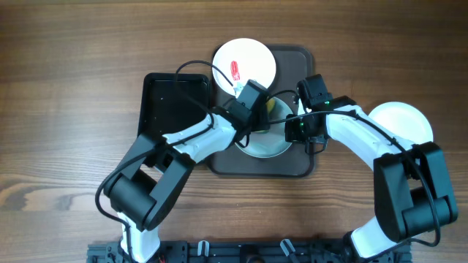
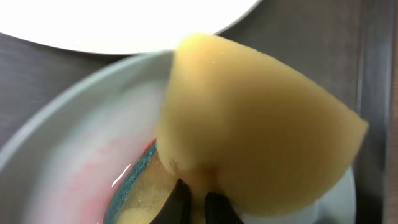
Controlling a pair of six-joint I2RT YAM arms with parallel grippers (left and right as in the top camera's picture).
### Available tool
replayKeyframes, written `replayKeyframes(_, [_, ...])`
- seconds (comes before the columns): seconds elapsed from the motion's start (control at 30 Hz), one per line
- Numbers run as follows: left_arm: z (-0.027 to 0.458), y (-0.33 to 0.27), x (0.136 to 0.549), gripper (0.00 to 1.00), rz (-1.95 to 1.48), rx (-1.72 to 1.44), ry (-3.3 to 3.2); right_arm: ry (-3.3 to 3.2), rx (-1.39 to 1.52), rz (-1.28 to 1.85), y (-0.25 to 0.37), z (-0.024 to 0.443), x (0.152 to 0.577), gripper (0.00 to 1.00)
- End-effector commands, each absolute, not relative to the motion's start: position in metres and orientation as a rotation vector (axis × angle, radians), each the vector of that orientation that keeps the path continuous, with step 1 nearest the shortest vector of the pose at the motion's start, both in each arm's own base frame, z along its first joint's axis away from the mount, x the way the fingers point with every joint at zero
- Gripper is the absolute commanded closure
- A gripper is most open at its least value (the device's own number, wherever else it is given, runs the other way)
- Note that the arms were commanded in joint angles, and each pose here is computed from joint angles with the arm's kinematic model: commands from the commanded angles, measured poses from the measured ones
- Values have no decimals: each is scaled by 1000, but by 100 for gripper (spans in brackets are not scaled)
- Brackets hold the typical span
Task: Clean dirty plates on tray and stack at the side
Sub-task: 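Keep scrubbing the plate with the sponge in circles, left gripper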
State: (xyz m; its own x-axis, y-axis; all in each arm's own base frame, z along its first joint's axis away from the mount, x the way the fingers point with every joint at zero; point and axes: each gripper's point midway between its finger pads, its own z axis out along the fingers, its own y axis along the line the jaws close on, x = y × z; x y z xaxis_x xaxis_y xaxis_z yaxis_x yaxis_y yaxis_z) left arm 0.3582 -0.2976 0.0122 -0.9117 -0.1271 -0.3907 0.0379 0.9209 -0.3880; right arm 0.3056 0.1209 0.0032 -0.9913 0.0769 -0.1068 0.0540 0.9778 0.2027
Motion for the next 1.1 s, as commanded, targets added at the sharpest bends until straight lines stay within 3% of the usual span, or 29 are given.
replayKeyframes(0.0, [-15,-317,327,96,-647,-26,2778,3062,25,240,117,-6,293,96])
replayKeyframes(0.17, [-15,-316,326,96,-663,-9,2791,3061,6,240,117,-6,293,96])
replayKeyframes(0.43, [-16,-224,347,96,-91,-9,2753,3061,0,240,117,-6,293,96])
replayKeyframes(0.57, [-11,-217,349,96,-44,29,2741,3061,0,240,117,-6,293,96])
replayKeyframes(0.9, [-20,-316,297,96,-641,60,2892,3061,-2,240,117,-6,293,96])
replayKeyframes(1.07, [-16,-338,283,96,-698,143,2874,3064,-2,239,116,-6,292,96])
